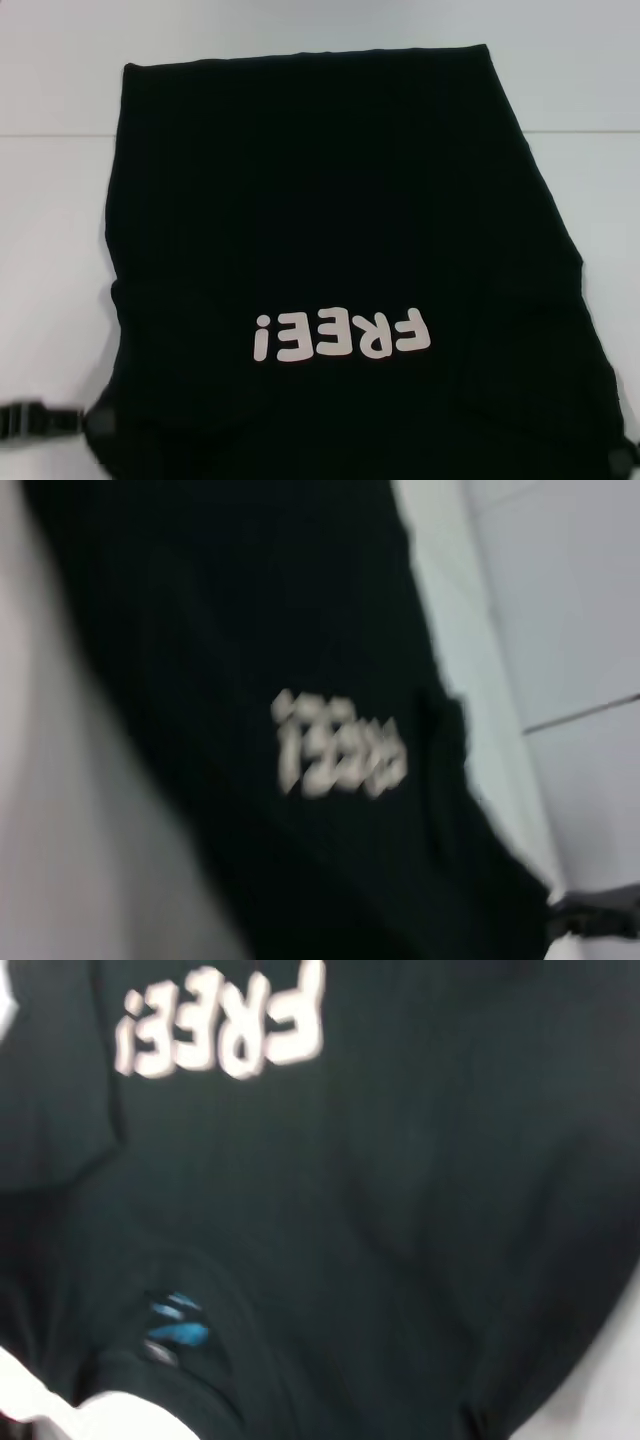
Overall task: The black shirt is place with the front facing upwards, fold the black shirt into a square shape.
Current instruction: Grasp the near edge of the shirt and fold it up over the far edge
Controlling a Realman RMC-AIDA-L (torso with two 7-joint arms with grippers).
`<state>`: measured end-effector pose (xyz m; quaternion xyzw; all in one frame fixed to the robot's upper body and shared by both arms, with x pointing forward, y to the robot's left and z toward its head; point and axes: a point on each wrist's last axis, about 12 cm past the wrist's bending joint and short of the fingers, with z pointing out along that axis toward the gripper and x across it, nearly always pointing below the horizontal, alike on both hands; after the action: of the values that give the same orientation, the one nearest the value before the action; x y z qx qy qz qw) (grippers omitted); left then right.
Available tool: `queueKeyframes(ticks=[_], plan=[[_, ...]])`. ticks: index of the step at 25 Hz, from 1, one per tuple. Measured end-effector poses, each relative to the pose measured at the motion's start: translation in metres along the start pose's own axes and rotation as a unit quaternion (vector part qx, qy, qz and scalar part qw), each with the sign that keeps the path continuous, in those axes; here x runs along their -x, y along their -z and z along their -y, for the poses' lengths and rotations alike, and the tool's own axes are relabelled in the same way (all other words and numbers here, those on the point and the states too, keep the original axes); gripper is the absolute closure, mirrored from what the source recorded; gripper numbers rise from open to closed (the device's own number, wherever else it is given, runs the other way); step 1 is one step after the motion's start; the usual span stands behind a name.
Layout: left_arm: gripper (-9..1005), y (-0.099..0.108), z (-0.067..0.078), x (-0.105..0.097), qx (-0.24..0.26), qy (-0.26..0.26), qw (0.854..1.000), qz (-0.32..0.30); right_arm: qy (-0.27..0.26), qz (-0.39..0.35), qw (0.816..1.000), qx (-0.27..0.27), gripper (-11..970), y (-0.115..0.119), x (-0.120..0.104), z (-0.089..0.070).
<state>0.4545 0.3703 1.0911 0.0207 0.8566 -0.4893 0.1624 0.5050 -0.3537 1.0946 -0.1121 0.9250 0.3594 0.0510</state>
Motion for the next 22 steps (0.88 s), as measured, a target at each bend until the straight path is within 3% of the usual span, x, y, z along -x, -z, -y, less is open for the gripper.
queueKeyframes(ticks=[7, 13, 16, 17, 22], plan=[[983, -0.015, 0.018, 0.061, -0.058, -0.023, 0.993, 0.095, 0.046, 0.147, 0.984, 0.091, 890, 0.024, 0.037, -0.020], [983, -0.037, 0.024, 0.126, -0.030, -0.002, 0.982, 0.187, 0.026, 0.303, 0.952, 0.024, 890, 0.048, 0.092, -0.015], [984, -0.055, 0.024, 0.152, 0.008, 0.001, 0.974, 0.226, 0.036, 0.348, 0.936, -0.040, 890, 0.030, 0.135, -0.021], [984, -0.062, 0.023, 0.158, 0.024, 0.002, 0.971, 0.237, 0.036, 0.348, 0.936, -0.040, 890, 0.030, 0.135, -0.021], [974, -0.100, 0.015, 0.172, 0.129, -0.017, 0.957, 0.260, 0.069, 0.351, 0.919, -0.164, 890, -0.029, 0.180, -0.032]])
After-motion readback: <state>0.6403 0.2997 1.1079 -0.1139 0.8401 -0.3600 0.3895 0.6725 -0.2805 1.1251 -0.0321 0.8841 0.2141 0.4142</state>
